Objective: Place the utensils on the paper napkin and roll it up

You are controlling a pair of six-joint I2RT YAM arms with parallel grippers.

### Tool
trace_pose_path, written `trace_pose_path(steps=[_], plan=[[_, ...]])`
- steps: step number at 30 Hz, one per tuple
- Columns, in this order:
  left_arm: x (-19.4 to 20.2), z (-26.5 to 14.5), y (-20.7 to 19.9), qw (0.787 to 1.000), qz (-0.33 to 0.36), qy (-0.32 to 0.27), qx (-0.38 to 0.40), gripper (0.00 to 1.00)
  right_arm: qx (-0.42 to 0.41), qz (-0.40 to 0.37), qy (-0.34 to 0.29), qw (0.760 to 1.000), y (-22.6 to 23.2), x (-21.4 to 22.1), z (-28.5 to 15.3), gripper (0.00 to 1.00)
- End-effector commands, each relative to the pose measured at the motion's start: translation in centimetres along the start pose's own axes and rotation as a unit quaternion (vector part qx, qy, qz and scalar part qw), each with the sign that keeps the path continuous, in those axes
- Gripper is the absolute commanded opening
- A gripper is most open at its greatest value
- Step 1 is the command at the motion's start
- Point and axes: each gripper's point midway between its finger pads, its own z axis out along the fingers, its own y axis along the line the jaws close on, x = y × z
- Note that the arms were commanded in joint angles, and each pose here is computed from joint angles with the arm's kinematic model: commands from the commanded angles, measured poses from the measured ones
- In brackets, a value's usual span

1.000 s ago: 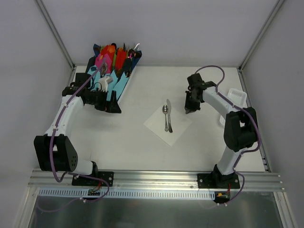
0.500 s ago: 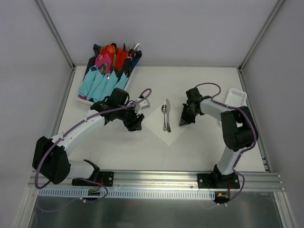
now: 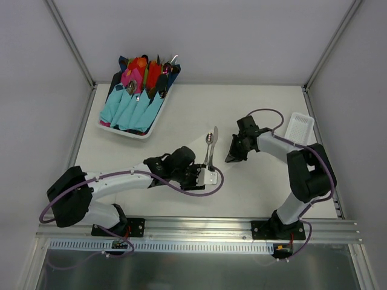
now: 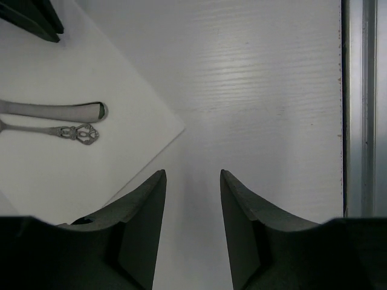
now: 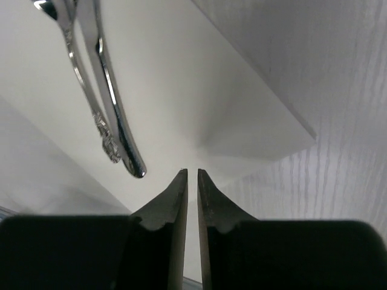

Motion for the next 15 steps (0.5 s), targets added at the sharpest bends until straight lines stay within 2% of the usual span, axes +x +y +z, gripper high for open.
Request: trace_pose_path(steps=[1, 4, 8, 15], plan=[[-1.2, 1.3, 0.6, 0.996, 0.082, -0.026, -0.02, 0.41, -0.039, -0.022, -0.04, 0.998, 3.0, -1.5, -4.8, 0.15], [-0.9, 2.2, -0.1, 0.992, 0.126, -0.026, -0.013, 0.4, -0.059, -0.032, -0.053, 0.996, 4.4, -2.1, -6.9, 0.21], [0.1, 3.5, -0.3, 0.987, 0.157, -0.02, 0.0, 0.38, -0.081, -0.047, -0.071, 0.993, 5.4, -2.4, -9.3, 0.22], [1.1, 5.4, -0.4, 0.98, 0.197, -0.014, 0.017, 0.32, -0.075, -0.045, -0.079, 0.993, 3.6, -1.4, -10.2, 0.24]])
